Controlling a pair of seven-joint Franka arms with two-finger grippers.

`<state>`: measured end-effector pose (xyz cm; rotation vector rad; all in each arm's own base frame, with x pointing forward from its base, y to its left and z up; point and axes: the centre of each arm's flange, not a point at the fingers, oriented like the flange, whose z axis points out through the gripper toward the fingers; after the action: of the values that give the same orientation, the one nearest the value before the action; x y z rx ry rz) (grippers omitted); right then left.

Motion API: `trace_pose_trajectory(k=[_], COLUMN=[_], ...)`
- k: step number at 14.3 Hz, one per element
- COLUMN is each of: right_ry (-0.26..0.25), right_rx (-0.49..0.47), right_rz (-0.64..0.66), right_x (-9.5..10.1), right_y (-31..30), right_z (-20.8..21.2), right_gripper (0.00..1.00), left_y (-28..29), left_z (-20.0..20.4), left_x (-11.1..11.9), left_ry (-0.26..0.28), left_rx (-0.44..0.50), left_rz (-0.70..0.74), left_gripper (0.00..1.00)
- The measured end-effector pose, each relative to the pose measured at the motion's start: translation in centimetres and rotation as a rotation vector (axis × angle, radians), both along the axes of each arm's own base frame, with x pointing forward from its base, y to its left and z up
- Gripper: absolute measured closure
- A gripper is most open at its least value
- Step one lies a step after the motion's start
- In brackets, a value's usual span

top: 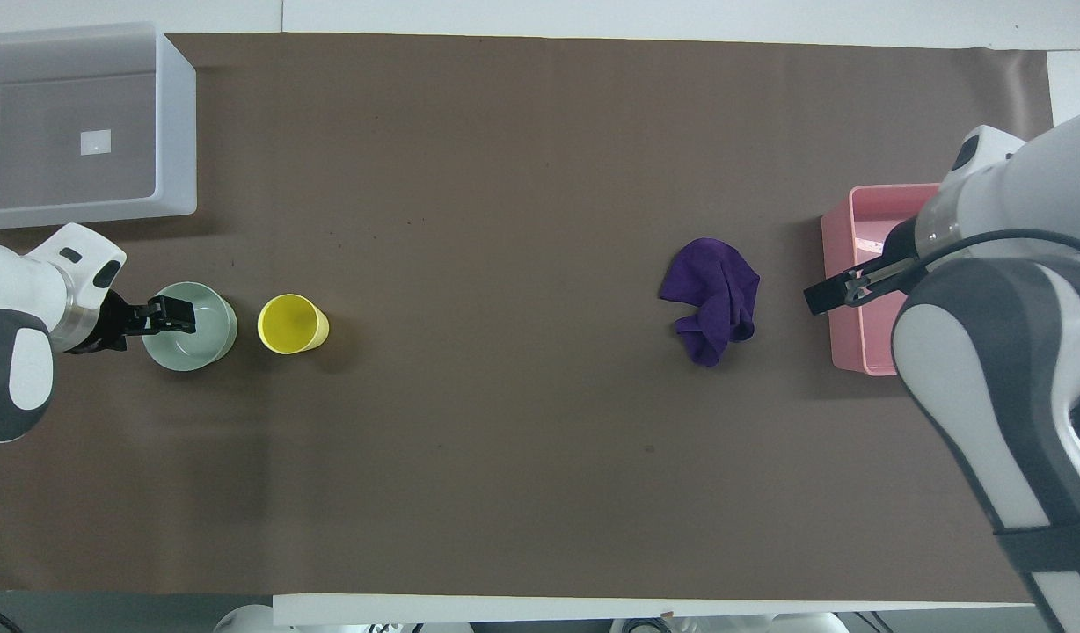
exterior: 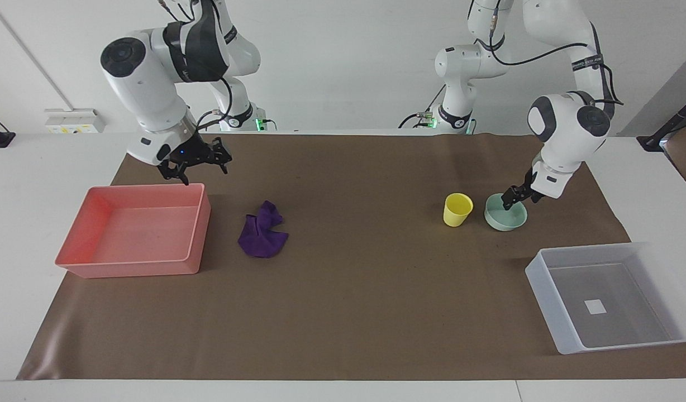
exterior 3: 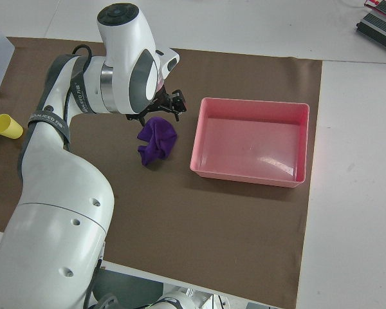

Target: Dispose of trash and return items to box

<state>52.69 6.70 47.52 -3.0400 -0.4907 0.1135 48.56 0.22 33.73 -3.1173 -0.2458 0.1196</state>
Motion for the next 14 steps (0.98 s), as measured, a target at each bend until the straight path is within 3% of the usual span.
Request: trace_pose_trajectory(k=[7, 9, 11, 13, 14], right_ry=[-0.052, -0.059, -0.050, -0.049, -0.046], right_rx=[0.001, -0.001, -0.004, -0.005, -0.006], right_rz=[0.029, 0.025, 0.022, 0.020, 0.019], right_x=[1.4, 1.1, 0.9, 1.1, 1.1], right_y=[6.2, 6.4, 6.3, 6.2, 6.2], right_z=[-10.7, -13.7, -15.7, -16.8, -17.0], right_gripper=[0.03, 0.05, 0.12, 0.34, 0.48], left_y=[1.5, 1.4, 1.4, 1.5, 1.6], left_z=[-1.2, 0.1, 2.7, 8.2, 11.6], left_x=[-0.6, -0.2, 0.5, 1.9, 3.0], left_ry=[-0.021, -0.002, 0.066, 0.100, 0.086], left_rx=[0.000, -0.001, -0.001, -0.001, -0.003], left_rz=[0.045, 0.043, 0.043, 0.045, 0.049], left_gripper=[0.92, 0.96, 0.97, 0.97, 0.97])
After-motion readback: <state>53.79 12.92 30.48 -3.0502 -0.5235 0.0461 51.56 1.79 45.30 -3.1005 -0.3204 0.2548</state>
